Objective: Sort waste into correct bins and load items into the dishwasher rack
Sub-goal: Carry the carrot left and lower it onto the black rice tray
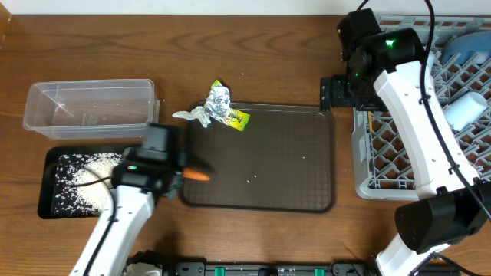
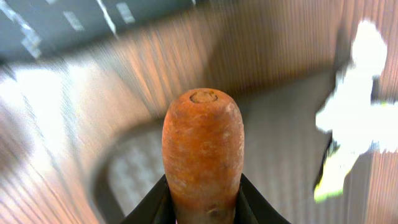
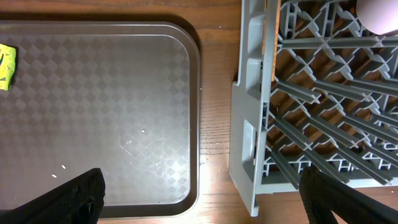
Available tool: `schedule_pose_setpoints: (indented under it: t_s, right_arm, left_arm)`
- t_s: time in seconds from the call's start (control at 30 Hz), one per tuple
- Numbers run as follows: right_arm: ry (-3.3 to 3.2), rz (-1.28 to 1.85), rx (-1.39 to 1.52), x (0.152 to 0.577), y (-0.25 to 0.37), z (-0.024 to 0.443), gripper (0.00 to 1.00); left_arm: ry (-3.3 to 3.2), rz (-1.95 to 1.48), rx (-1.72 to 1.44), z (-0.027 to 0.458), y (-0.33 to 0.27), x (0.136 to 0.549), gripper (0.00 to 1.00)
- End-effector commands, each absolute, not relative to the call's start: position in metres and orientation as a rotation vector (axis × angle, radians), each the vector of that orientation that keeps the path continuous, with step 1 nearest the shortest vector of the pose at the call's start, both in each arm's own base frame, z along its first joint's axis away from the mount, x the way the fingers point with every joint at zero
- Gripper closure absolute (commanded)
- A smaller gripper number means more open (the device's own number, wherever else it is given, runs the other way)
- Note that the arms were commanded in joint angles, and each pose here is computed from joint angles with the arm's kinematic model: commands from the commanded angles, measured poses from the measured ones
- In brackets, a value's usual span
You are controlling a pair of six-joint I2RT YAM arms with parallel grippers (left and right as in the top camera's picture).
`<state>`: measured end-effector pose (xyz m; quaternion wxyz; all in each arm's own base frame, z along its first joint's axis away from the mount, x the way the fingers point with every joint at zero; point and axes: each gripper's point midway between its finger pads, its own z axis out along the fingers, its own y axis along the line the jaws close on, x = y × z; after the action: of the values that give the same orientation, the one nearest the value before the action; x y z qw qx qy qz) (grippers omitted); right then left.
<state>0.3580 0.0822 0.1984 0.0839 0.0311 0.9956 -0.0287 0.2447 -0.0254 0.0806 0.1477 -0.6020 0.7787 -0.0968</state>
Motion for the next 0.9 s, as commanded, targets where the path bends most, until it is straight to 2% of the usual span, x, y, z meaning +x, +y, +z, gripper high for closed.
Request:
schedule_pose_setpoints:
  t_s: [0.0,0.33,0.77,0.8,0.87]
  right_arm:
    - [2.957,-0.089,0.112,0.358,0.081,0.202,0.01]
    - [2.957,-0.089,0.113,0.358,0.081,0.202,0.01]
    - [2.957,-0.089,0.112,0.358,0.081,0.202,0.01]
    - [2.957,-0.089,0.112,0.358,0.081,0.202,0.01]
    - [2.957,-0.089,0.112,0.357,0.081,0.202,0.01]
  left_arm:
    - [2.233,-0.196,-1.697,0.084,0.009,0.239,0.73]
    - [2.03,-0.111,-1.879,0.087,0.082,0.23,0.72]
    - [1.792,0.041,-1.962,0.089,0.175,0.215,0.7]
    - [1.79,0.047,-1.977,0.086,0.178,0.214,0.66]
    - [1.795,0.055,-1.997,0.077,0.182,0.216,0.65]
